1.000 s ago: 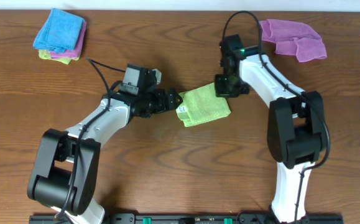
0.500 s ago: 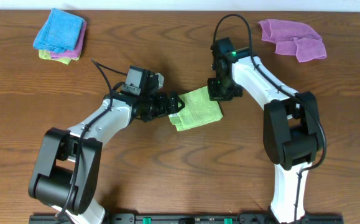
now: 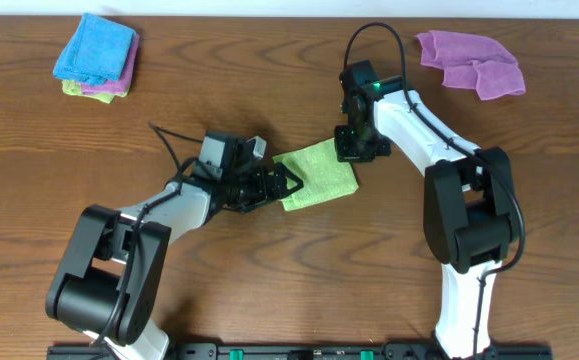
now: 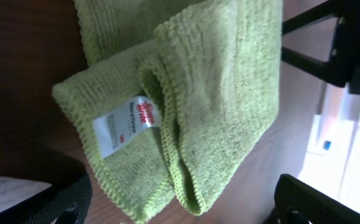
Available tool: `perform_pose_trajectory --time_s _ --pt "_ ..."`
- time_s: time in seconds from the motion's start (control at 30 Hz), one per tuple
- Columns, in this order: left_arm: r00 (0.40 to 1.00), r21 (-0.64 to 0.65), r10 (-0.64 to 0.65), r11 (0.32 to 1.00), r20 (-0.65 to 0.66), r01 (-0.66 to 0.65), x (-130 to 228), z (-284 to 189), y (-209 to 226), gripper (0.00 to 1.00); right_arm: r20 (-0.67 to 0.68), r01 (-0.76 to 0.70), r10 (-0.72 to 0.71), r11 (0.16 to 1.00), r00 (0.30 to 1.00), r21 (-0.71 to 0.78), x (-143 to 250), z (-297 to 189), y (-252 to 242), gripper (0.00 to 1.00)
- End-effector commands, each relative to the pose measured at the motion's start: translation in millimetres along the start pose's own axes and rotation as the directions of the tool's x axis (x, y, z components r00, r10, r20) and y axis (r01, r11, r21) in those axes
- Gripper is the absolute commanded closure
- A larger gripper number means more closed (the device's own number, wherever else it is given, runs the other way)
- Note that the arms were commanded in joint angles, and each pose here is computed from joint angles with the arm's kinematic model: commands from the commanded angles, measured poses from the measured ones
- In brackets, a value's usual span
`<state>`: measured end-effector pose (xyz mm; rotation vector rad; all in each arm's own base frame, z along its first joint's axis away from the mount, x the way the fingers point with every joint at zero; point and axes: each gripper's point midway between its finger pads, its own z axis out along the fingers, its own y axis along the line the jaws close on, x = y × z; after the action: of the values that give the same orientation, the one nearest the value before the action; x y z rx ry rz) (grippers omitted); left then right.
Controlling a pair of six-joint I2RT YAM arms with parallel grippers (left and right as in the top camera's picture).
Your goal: Fold the cloth
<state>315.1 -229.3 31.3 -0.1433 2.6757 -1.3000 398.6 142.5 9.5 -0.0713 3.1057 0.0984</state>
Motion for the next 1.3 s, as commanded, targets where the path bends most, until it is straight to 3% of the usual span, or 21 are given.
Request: perform_pose_trajectory --time_s 0.0,0.23,0.3,0.43,0.5,0.53,0.6,0.63,0.7,0.73,0.77,0.83,0.9,1.1,1.27 --pt "0.996 -0.008 -0.084 0.996 -0.028 0.083 10.4 4.3 10.3 0.05 0.012 -0.013 0.014 0.999 1.000 -0.037 -0.7 -8.7 5.6 0.98" --pt "0.995 0.004 -0.097 0.995 0.022 0.097 -1.8 6.2 7.7 0.05 -0.027 0.011 -0.016 0.984 1.000 -0.176 9.3 -10.8 39.4 0.98" --pt "0.994 -0.004 -0.103 0.995 0.027 0.103 -2.0 7.3 8.7 0.00 -0.028 0.028 -0.033 0.983 0.999 -0.180 11.9 -10.6 46.7 0.99" --pt "0.991 -0.013 -0.129 0.991 0.032 0.130 -2.3 7.6 10.2 0.20 -0.021 0.040 -0.044 0.983 0.999 -0.181 12.0 -10.4 51.1 0.98" --pt "0.990 -0.014 -0.134 0.991 0.033 0.135 -2.3 7.6 10.5 0.42 -0.019 0.031 -0.035 0.983 0.999 -0.181 9.9 -11.0 47.8 0.99" --pt "0.990 -0.016 -0.139 0.990 0.035 0.140 -2.6 7.6 11.0 0.46 -0.017 0.026 -0.029 0.983 0.999 -0.182 8.5 -11.5 45.9 0.99" --pt "0.986 -0.031 -0.158 0.987 0.049 0.160 -4.3 7.4 14.1 0.66 -0.011 0.013 -0.015 0.983 1.000 -0.183 4.5 -13.1 40.5 0.98" --pt "0.985 -0.034 -0.161 0.986 0.054 0.163 -5.1 7.4 14.8 0.70 -0.008 0.007 -0.009 0.983 1.000 -0.183 2.4 -14.0 38.1 0.99" --pt "0.985 -0.041 -0.163 0.985 0.063 0.166 -6.4 7.2 16.2 0.69 -0.003 -0.008 0.007 0.983 1.000 -0.184 -1.7 -17.1 32.2 0.99" --pt "0.984 -0.043 -0.164 0.985 0.065 0.166 -6.6 7.2 16.6 0.64 -0.002 -0.016 0.016 0.983 1.000 -0.184 -3.7 -18.8 29.1 0.99" --pt "0.985 -0.043 -0.163 0.985 0.064 0.166 -6.4 7.3 16.6 0.58 -0.001 -0.023 0.023 0.983 1.000 -0.184 -5.3 -20.4 26.4 0.99" --pt "0.987 -0.040 -0.152 0.987 0.060 0.154 -6.0 7.3 16.0 0.34 0.002 -0.034 0.035 0.982 0.999 -0.184 -8.5 -23.7 21.7 0.98" --pt "0.993 -0.026 -0.107 0.994 0.044 0.108 -4.5 6.4 13.8 0.27 0.001 -0.039 0.040 0.982 0.999 -0.184 -9.1 -24.2 19.6 0.99" --pt "0.989 -0.121 -0.143 0.982 0.033 0.146 4.3 0.9 39.3 0.19 -0.003 -0.032 0.032 0.983 0.999 -0.183 -6.9 -23.9 22.6 0.99" --pt "0.992 -0.055 -0.122 0.991 0.030 0.124 8.0 0.4 37.1 0.19 -0.006 -0.031 0.031 0.983 1.000 -0.182 -6.1 -23.9 22.4 0.99"
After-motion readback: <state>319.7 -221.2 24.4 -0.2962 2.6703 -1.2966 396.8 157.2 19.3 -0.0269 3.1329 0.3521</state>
